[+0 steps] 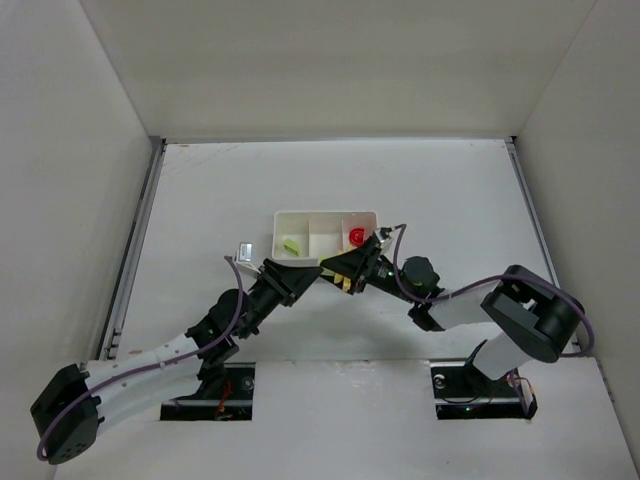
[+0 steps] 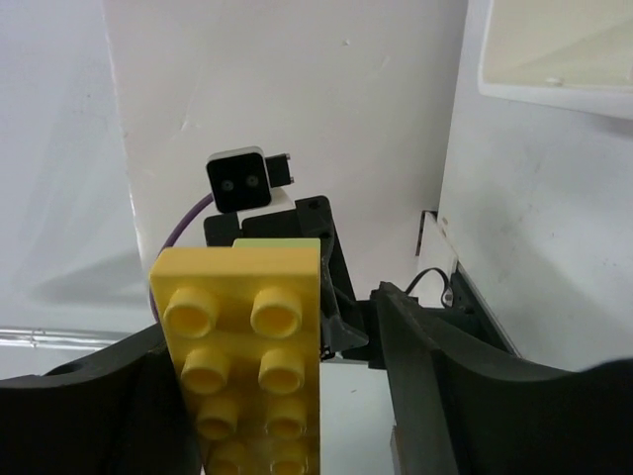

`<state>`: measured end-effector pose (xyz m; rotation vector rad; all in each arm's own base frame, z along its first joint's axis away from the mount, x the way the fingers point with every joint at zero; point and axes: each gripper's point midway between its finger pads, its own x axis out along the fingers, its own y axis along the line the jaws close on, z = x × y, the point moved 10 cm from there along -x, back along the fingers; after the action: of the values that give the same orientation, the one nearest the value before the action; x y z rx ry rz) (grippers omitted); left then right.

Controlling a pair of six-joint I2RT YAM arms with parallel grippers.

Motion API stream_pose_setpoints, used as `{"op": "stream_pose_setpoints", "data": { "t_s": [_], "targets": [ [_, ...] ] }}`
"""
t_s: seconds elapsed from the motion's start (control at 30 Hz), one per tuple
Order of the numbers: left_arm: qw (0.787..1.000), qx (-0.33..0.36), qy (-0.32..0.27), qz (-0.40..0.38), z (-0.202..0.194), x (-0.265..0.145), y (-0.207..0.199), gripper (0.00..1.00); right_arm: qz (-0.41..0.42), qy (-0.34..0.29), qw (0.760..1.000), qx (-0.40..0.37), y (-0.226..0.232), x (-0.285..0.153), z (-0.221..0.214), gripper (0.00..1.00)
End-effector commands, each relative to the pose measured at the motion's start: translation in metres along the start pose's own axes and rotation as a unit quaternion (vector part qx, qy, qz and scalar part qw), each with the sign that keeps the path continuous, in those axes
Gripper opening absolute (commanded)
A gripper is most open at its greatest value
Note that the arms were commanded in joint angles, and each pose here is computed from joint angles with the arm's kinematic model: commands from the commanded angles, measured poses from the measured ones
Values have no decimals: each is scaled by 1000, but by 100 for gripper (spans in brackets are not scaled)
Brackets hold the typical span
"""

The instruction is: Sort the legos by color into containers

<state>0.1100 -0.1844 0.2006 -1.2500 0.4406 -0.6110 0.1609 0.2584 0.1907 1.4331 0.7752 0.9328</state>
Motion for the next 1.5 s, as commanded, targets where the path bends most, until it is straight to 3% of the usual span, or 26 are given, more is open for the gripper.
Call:
{"op": "stream_pose_setpoints", "data": {
  "t_s": [0.0, 0.17, 0.27, 0.47, 1.0, 1.47],
  "targets": [
    [999, -7, -19, -42, 6, -2, -11, 20, 27, -6, 999, -32, 10, -4, -1, 68],
    [999, -8, -20, -32, 5, -3, -6, 19, 26, -8, 998, -48, 16, -7, 0, 78],
    [999, -8, -18, -31, 5, -3, -5, 19, 17, -20, 998, -57, 17, -12, 3, 78],
    [999, -6, -19, -32, 5, -3, -7, 19, -3, -28, 997, -67, 15, -17, 5, 71],
    [999, -5, -14, -33, 3, -1, -9, 18, -9, -33, 996, -84, 20, -15, 6, 33],
    [997, 18, -65, -26, 24, -4, -10, 17, 3, -55, 994, -97, 27, -32, 14, 30]
  ]
}}
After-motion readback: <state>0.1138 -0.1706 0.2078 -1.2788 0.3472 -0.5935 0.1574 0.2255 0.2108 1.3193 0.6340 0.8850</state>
